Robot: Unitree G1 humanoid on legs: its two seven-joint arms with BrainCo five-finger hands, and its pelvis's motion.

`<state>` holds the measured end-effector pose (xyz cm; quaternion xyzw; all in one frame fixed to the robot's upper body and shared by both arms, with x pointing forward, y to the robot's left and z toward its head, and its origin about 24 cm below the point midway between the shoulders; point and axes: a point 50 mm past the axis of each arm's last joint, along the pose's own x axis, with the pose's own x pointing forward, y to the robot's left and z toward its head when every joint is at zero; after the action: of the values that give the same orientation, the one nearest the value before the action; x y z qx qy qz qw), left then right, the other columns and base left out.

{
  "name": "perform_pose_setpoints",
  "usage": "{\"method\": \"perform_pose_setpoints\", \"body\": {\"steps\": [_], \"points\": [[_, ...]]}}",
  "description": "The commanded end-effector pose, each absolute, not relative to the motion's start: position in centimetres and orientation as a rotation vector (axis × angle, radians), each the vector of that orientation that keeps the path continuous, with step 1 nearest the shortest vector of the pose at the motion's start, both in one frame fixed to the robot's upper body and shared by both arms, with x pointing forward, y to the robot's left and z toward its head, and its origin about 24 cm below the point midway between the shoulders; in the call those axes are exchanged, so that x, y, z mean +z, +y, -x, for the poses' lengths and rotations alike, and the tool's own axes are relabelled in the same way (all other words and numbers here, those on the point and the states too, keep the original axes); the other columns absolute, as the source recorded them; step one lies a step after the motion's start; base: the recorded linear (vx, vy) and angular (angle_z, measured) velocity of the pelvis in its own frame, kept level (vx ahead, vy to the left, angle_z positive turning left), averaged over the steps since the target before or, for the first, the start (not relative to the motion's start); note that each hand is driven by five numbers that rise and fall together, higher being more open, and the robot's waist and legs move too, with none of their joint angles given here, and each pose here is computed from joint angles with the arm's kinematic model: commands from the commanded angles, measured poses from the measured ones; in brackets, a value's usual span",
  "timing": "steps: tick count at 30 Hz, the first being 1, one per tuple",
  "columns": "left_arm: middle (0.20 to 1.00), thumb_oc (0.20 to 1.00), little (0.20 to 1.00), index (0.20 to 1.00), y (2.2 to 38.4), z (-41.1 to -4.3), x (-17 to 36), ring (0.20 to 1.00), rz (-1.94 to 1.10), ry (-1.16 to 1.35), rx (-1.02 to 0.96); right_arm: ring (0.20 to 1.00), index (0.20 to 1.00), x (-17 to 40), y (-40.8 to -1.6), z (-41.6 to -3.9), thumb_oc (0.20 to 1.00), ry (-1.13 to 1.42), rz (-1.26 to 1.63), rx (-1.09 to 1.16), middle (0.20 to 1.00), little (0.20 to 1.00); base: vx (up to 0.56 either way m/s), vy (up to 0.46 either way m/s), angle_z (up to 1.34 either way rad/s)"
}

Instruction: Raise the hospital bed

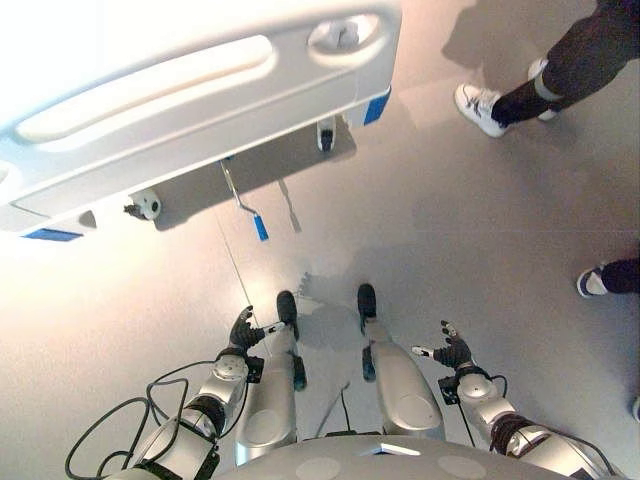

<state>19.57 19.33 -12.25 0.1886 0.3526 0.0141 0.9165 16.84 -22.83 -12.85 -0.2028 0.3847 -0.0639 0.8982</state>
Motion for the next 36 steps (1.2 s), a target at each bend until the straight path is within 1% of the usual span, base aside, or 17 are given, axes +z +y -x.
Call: {"method": "perform_pose_setpoints", "body": {"steps": [1, 10, 12, 16, 18, 19, 23, 24, 28, 36], "points": [[1.000, 1.000, 1.000, 1.000, 19.5, -20.3, -11.9, 1.000, -0.425, 0.706, 0.041, 1.000, 1.000, -13.1, -23.3, -16.2, 1.000, 0.820, 0.435, -0.137, 1.000, 1.000, 0.07, -0.013, 0.05], [1.000, 1.000, 1.000, 1.000, 18.7, -18.4, -13.3, 1.000, -0.450, 0.794, -0.060, 1.000, 1.000, -14.1, -23.9, -14.1, 1.000, 0.937, 0.485, -0.123, 1.000, 1.000, 0.06, -0.014, 0.06], [1.000, 1.000, 1.000, 1.000, 18.1, -17.9, -13.6, 1.000, -0.490, 0.808, -0.119, 1.000, 1.000, -14.4, -23.9, -13.7, 1.000, 0.968, 0.514, -0.093, 1.000, 1.000, 0.10, -0.032, 0.02], [1.000, 1.000, 1.000, 1.000, 17.3, -17.1, -14.0, 1.000, -0.506, 0.826, -0.175, 1.000, 1.000, -14.7, -23.4, -13.4, 1.000, 0.999, 0.560, -0.026, 1.000, 1.000, 0.09, -0.041, 0.05], [1.000, 1.000, 1.000, 1.000, 17.2, -16.8, -14.2, 1.000, -0.505, 0.835, -0.183, 1.000, 1.000, -14.7, -23.2, -13.5, 1.000, 0.999, 0.566, -0.012, 1.000, 1.000, 0.09, -0.051, 0.12], [1.000, 1.000, 1.000, 1.000, 17.1, -16.2, -14.5, 1.000, -0.493, 0.855, -0.187, 1.000, 1.000, -14.8, -22.5, -13.8, 1.000, 0.988, 0.590, 0.045, 1.000, 1.000, 0.10, -0.070, 0.09], [1.000, 1.000, 1.000, 1.000, 17.1, -15.2, -14.9, 1.000, -0.472, 0.893, -0.184, 1.000, 1.000, -14.9, -21.9, -13.9, 1.000, 0.982, 0.623, 0.107, 1.000, 1.000, 0.09, -0.080, 0.01], [1.000, 1.000, 1.000, 1.000, 17.1, -14.4, -15.3, 1.000, -0.447, 0.929, -0.176, 1.000, 1.000, -15.0, -21.7, -13.8, 1.000, 0.986, 0.634, 0.129, 1.000, 1.000, 0.09, -0.067, 0.04], [1.000, 1.000, 1.000, 1.000, 17.6, -13.1, -15.7, 1.000, -0.402, 0.991, -0.136, 1.000, 1.000, -15.3, -21.8, -12.8, 1.000, 1.030, 0.608, 0.125, 1.000, 1.000, 0.09, -0.063, 0.08], [1.000, 1.000, 1.000, 1.000, 18.4, -11.4, -16.3, 1.000, -0.371, 1.076, -0.127, 1.000, 1.000, -15.9, -22.3, -10.8, 1.000, 1.118, 0.573, 0.103, 1.000, 1.000, 0.04, -0.041, 0.06]]}}
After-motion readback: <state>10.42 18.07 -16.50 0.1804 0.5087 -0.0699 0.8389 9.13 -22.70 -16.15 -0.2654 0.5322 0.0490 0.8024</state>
